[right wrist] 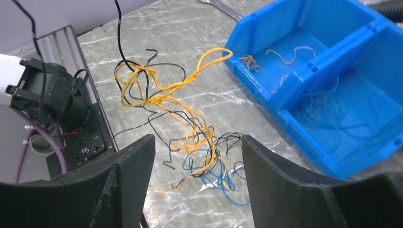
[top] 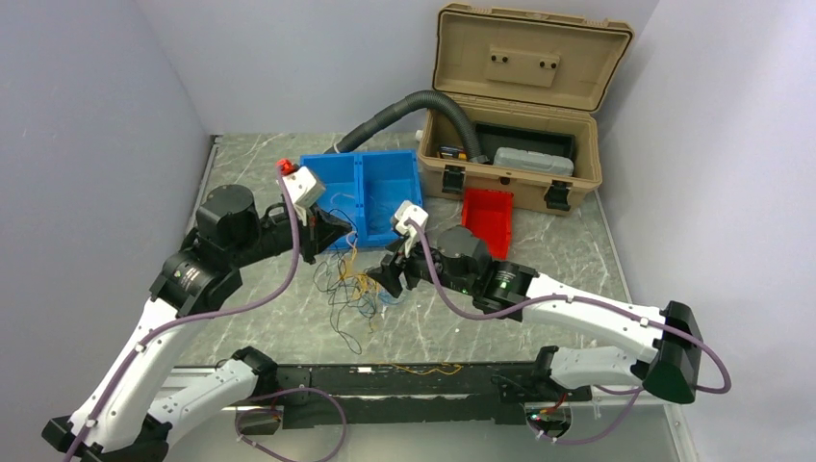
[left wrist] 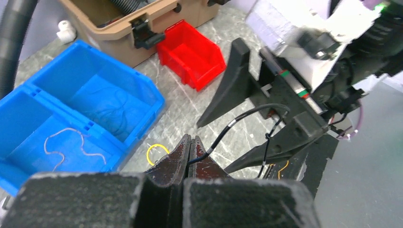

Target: Untangle the cables

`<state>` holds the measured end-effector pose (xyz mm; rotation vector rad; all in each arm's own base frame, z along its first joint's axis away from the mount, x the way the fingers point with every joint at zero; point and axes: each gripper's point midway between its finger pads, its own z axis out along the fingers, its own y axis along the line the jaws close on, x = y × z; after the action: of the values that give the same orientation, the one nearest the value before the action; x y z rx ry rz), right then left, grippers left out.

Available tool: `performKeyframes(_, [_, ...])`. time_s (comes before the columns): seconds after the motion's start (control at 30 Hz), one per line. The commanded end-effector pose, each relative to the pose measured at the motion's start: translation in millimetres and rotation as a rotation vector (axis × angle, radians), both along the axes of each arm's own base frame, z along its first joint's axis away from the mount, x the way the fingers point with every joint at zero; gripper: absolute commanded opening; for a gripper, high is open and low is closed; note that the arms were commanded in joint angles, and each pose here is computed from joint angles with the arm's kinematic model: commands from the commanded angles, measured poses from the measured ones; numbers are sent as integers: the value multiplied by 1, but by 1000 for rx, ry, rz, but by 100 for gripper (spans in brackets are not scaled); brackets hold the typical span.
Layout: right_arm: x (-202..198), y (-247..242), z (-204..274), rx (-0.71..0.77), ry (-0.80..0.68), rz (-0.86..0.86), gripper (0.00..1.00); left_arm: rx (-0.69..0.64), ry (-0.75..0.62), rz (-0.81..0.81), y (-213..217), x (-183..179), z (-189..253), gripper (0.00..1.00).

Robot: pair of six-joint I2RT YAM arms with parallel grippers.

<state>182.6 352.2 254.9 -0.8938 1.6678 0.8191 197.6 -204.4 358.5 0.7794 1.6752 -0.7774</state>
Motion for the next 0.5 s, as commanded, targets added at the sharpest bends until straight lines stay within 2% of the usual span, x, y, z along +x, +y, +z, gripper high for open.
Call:
performKeyframes(0.0, [-6, 27, 53, 126, -143, 135, 72, -72, -95, -117, -10, -18, 27, 0])
performKeyframes(0.1, [-7, 38, 54, 127, -138, 166, 79, -86, -94, -142, -12, -22, 32, 0])
performKeyframes(0.23, [-8, 49, 59, 137, -165, 214, 81, -104, -94, -168, -16, -25, 36, 0])
performKeyframes(0.47, [5, 60, 54, 159, -175, 173, 69, -124, -89, -185, -19, -27, 40, 0])
